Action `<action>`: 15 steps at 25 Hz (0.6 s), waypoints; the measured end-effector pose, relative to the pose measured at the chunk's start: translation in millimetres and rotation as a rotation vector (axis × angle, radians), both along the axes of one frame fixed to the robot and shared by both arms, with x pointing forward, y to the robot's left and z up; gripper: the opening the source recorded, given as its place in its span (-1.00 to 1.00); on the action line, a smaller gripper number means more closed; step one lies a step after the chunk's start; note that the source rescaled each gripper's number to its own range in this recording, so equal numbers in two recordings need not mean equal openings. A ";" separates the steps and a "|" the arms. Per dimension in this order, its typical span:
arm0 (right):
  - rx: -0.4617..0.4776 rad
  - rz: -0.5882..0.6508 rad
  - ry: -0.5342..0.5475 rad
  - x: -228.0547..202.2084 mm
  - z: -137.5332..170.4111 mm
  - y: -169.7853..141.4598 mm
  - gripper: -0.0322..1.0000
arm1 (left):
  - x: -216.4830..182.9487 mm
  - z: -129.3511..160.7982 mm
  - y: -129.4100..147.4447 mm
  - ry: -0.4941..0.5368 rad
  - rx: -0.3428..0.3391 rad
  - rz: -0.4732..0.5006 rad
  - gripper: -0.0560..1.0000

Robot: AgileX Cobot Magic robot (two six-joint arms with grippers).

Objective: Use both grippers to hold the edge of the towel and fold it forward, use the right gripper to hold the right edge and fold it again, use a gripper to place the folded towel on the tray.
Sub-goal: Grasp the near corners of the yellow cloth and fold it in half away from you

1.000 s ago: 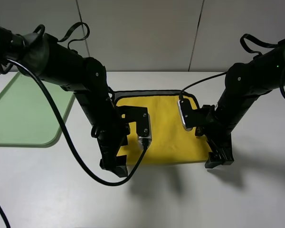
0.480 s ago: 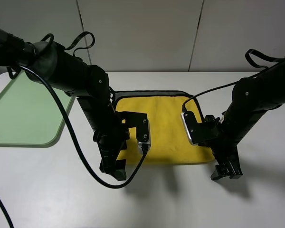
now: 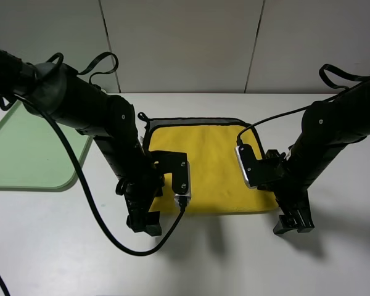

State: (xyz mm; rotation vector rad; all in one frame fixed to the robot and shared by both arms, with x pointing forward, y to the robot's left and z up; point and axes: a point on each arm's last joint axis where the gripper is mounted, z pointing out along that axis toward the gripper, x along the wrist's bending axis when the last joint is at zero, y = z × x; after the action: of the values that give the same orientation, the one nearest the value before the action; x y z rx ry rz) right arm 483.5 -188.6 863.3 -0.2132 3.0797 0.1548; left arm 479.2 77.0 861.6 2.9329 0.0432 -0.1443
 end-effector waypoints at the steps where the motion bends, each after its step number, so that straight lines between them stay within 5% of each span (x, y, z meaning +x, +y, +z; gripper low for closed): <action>1: 0.000 -0.001 0.000 0.0 0.0 0.0 1.00 | -1.0 -1.2 1.4 -0.007 0.000 0.001 0.63; 9: 0.004 -0.006 -0.005 0.1 -0.3 0.2 0.94 | 0.9 -3.6 4.1 -0.079 -0.013 0.008 0.04; 15: 0.034 -0.054 -0.017 1.5 0.5 2.5 0.17 | 1.1 -4.3 5.6 -0.083 -0.008 0.004 -0.49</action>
State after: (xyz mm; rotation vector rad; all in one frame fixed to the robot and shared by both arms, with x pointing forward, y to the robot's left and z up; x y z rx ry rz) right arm 485.0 -186.1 863.8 -0.1287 3.0594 0.2014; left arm 480.3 82.6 857.3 2.9276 0.0359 -0.0222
